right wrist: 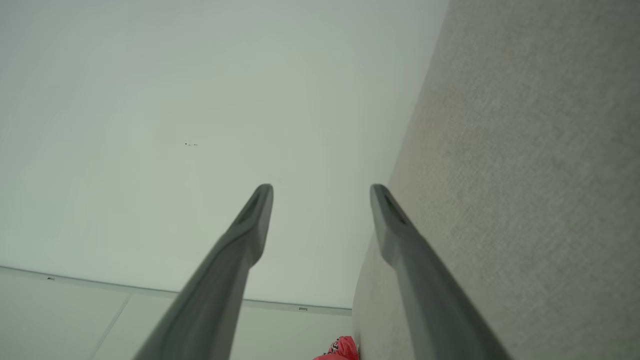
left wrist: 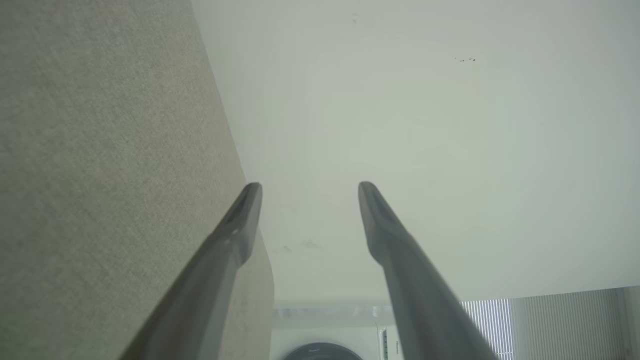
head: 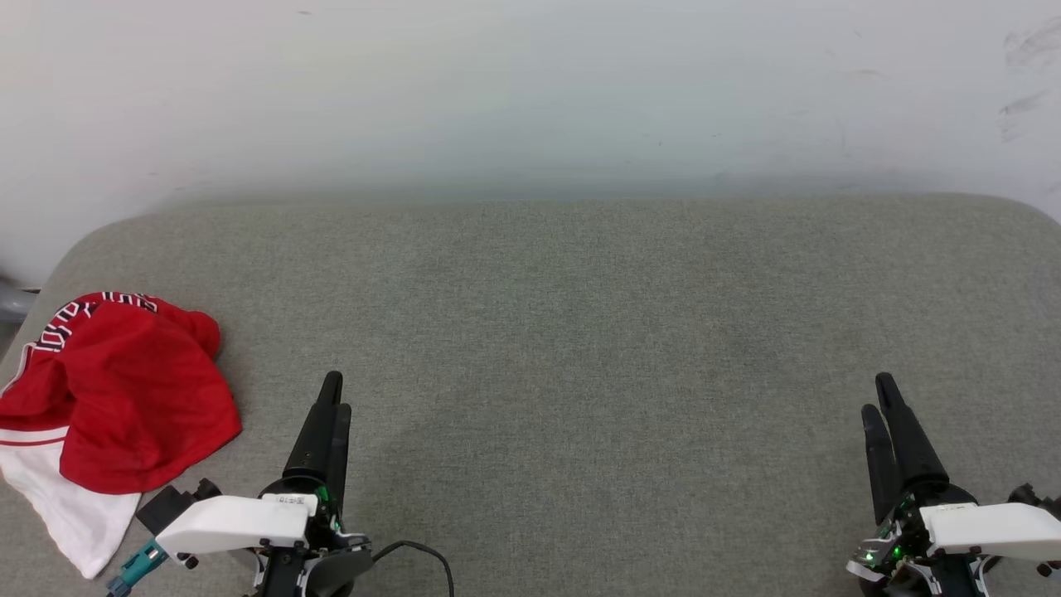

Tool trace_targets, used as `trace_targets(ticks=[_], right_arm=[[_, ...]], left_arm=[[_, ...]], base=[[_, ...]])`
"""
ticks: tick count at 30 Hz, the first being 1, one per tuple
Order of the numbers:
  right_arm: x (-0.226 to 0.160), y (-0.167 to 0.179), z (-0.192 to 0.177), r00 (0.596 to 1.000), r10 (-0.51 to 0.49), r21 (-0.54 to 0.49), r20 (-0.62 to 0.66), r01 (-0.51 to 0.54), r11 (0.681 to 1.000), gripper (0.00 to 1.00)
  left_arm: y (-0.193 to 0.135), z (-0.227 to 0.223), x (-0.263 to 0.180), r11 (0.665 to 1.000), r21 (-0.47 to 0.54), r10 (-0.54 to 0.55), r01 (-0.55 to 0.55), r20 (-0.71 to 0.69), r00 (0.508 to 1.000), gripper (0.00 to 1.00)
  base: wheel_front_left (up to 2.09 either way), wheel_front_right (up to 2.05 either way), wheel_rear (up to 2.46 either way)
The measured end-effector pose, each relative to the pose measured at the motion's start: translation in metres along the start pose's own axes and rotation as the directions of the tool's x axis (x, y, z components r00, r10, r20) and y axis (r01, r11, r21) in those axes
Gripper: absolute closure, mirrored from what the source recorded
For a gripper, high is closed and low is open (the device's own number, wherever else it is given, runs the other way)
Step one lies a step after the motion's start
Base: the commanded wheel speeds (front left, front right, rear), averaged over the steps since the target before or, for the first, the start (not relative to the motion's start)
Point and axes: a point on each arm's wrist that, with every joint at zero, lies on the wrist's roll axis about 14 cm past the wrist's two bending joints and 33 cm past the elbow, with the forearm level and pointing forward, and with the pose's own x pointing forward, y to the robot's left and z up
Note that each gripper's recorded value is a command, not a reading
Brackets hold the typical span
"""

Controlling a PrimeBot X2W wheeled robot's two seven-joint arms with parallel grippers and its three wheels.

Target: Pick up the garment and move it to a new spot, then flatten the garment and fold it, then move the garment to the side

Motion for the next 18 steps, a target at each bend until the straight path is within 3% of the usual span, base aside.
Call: trace_targets(ticks=[9,18], right_arm=[[0.000,0.009,0.004,0.999,0.032,-0.231,0.011,-0.029,0.972,0.00],[0.001,0.023,0.003,0.997,0.080,-0.498,0.004,-0.067,0.865,0.00]], left_arm=[[-0.009,-0.004,0.004,0.972,0.232,-0.028,0.030,-0.011,1.000,0.00],[-0.019,-0.010,0.005,0.891,0.448,-0.068,0.070,-0.021,0.997,0.00]], base=[[0.00,0.00,0.00],[0.00,0.00,0.00]])
